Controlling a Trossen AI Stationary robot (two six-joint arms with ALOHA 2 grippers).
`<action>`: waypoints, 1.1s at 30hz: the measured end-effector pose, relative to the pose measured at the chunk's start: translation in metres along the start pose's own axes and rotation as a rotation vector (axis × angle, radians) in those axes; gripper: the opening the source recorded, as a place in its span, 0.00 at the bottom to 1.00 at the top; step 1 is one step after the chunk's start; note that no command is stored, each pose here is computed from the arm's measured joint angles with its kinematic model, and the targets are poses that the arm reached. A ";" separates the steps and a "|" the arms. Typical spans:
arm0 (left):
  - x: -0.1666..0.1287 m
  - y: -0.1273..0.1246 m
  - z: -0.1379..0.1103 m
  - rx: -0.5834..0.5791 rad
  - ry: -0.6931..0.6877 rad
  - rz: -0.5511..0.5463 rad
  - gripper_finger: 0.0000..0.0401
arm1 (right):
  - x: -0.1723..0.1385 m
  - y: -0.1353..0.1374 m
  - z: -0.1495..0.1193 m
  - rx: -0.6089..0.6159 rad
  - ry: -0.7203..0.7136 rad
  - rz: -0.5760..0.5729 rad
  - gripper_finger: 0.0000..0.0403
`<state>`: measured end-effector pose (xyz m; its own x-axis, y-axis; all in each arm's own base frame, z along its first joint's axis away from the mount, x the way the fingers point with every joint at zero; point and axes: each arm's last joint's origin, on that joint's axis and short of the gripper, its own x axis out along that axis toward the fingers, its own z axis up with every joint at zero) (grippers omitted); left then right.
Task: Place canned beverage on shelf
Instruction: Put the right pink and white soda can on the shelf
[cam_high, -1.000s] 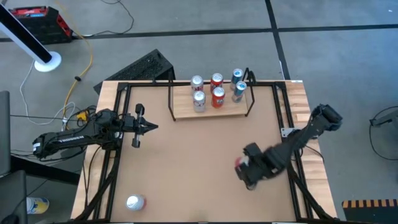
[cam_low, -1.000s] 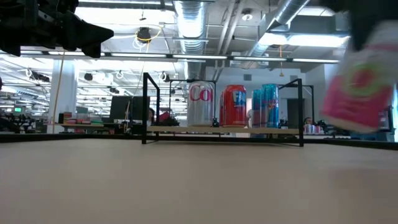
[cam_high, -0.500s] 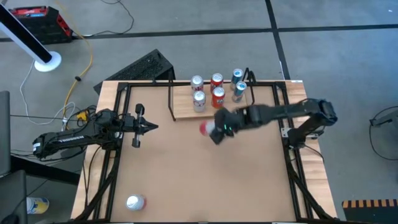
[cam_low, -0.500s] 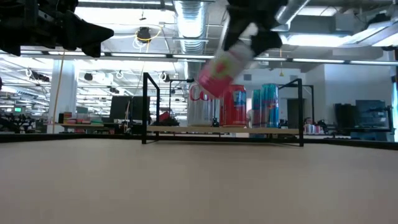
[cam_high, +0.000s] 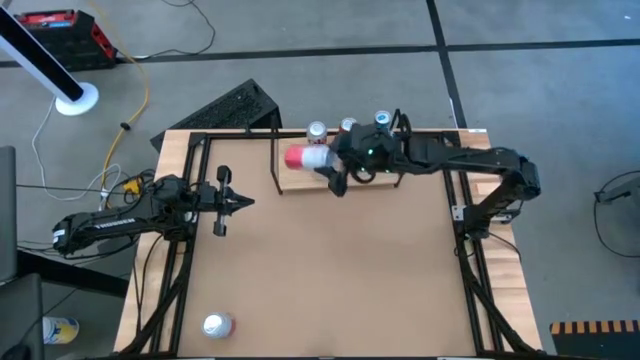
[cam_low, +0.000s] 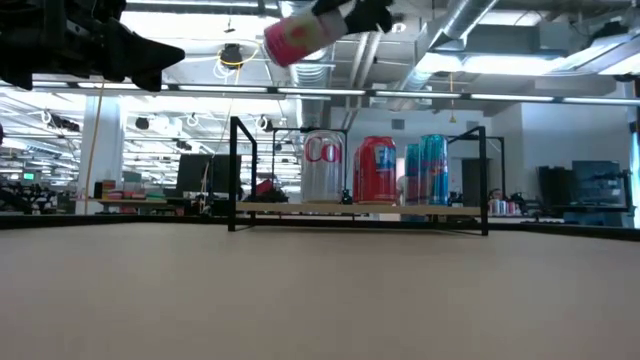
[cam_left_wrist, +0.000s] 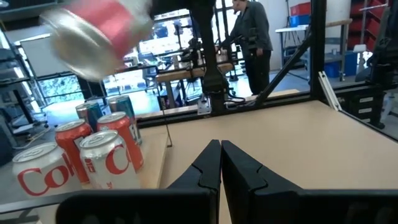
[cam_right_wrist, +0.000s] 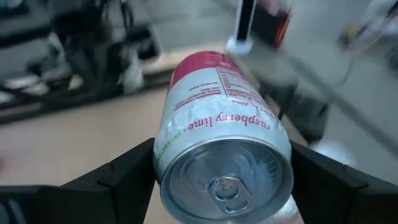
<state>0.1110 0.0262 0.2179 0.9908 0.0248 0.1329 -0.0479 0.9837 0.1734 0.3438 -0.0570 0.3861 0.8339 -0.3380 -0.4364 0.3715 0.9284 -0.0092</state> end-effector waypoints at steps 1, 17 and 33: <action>0.000 0.000 0.000 0.001 -0.001 0.000 0.00 | 0.004 0.000 0.004 -0.021 -0.030 -0.009 0.83; 0.000 0.000 -0.002 0.003 0.019 0.018 0.00 | 0.078 -0.054 0.051 -0.195 0.190 -0.110 0.83; 0.000 0.001 -0.005 -0.008 0.060 0.046 0.00 | 0.144 -0.060 0.015 -0.285 0.393 -0.102 0.83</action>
<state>0.1116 0.0280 0.2128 0.9934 0.0799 0.0820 -0.0923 0.9827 0.1605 0.4475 -0.1635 0.3375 0.5621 -0.3963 -0.7260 0.2708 0.9175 -0.2912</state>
